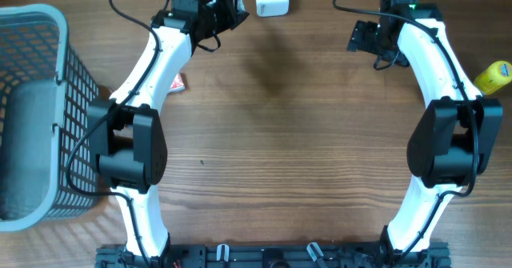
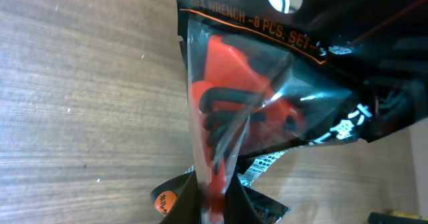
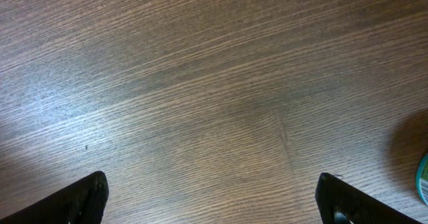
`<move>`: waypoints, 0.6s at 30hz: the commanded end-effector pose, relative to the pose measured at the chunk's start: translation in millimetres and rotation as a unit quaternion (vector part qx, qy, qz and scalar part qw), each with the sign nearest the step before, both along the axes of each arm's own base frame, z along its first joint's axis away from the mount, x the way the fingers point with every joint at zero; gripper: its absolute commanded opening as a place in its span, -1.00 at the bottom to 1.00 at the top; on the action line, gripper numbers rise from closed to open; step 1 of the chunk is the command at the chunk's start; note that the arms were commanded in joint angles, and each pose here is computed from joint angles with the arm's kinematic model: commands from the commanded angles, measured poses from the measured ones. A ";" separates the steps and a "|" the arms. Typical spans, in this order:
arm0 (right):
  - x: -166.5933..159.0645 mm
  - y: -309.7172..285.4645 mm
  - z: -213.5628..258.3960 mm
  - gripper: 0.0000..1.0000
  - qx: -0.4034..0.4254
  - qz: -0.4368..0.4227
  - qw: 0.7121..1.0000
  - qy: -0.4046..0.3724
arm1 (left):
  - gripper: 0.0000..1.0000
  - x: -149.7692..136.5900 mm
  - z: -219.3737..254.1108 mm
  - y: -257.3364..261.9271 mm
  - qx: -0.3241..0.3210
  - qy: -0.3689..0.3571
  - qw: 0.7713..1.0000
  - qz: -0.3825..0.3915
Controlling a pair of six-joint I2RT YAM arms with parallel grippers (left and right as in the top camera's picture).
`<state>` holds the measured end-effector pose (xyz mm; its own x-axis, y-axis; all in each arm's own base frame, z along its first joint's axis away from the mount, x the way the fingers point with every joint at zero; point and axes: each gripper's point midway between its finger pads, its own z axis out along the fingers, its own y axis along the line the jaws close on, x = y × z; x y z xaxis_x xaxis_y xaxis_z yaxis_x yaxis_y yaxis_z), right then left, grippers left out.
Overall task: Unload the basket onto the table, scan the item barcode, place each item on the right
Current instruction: 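Hold the wrench pack's label in front of the scanner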
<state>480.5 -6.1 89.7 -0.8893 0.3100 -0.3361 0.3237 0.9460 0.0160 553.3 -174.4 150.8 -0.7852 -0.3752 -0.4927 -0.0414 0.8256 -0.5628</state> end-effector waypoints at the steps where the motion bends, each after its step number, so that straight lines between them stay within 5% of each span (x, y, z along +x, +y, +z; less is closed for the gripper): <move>1: -0.9 -0.4 -8.6 0.99 -0.006 -0.006 1.000 0.009 | -0.93 16.8 37.5 -1.1 -0.005 -0.044 0.999 0.003; 8: -3.5 0.6 -9.6 1.00 0.000 -0.013 1.000 0.014 | -0.92 26.8 49.4 5.3 -0.001 -0.043 0.999 0.015; 13: -4.1 0.6 -9.5 0.99 0.000 -0.013 1.000 0.015 | -0.93 62.2 81.3 7.8 -0.024 -0.127 0.991 0.040; 18: -3.2 0.6 -9.3 0.99 -0.001 -0.013 1.000 0.013 | -0.93 76.1 72.4 2.2 -0.035 -0.134 0.990 0.038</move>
<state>477.4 -6.1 88.7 -0.8887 0.3243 -0.3240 0.3374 0.9412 0.0167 616.0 -172.3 220.8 -0.6187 -0.4503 -0.6438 0.0497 0.7954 -0.6041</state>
